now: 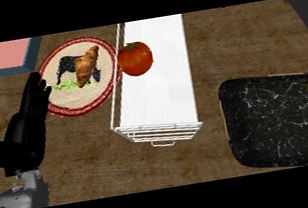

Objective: Pick the tomato from the tray and place it in the tiered shelf

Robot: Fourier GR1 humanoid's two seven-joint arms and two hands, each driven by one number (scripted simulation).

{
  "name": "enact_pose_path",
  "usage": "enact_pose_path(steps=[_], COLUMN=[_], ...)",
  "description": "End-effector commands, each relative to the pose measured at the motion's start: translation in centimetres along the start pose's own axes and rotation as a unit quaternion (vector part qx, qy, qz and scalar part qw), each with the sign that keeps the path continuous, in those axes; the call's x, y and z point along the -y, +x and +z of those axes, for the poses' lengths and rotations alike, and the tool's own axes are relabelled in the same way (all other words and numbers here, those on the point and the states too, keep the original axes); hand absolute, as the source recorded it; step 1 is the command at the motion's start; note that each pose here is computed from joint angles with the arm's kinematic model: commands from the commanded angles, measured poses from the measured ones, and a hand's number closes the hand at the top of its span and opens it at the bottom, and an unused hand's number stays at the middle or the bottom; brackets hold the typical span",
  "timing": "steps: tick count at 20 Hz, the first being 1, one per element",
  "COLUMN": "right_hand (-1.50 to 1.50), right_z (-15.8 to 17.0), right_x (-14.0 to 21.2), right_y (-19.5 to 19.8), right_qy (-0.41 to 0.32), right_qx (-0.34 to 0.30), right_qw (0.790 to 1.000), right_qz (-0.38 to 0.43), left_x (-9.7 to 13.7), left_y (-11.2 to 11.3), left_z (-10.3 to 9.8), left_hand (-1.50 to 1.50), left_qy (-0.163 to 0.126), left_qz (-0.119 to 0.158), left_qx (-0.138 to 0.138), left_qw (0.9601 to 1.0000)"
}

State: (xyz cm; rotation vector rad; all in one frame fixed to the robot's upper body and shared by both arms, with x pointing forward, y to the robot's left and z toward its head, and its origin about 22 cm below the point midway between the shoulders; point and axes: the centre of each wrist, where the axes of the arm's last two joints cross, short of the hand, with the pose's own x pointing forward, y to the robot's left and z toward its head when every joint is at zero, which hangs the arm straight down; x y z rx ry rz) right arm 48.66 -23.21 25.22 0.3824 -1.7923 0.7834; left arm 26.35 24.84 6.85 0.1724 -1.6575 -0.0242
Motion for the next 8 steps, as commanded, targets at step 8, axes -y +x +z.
enact_pose_path(steps=[8], right_hand=[-1.50], right_z=[4.2], right_x=[3.9], right_y=[0.6], right_qy=[0.006], right_qx=[0.013], right_qw=[1.000], right_qz=[-0.006], left_x=[1.7], left_y=[0.6], left_z=[-1.3], left_hand=[0.00], left_qy=[-0.019], left_qz=[0.003], left_qx=[0.016], left_qw=[0.9997])
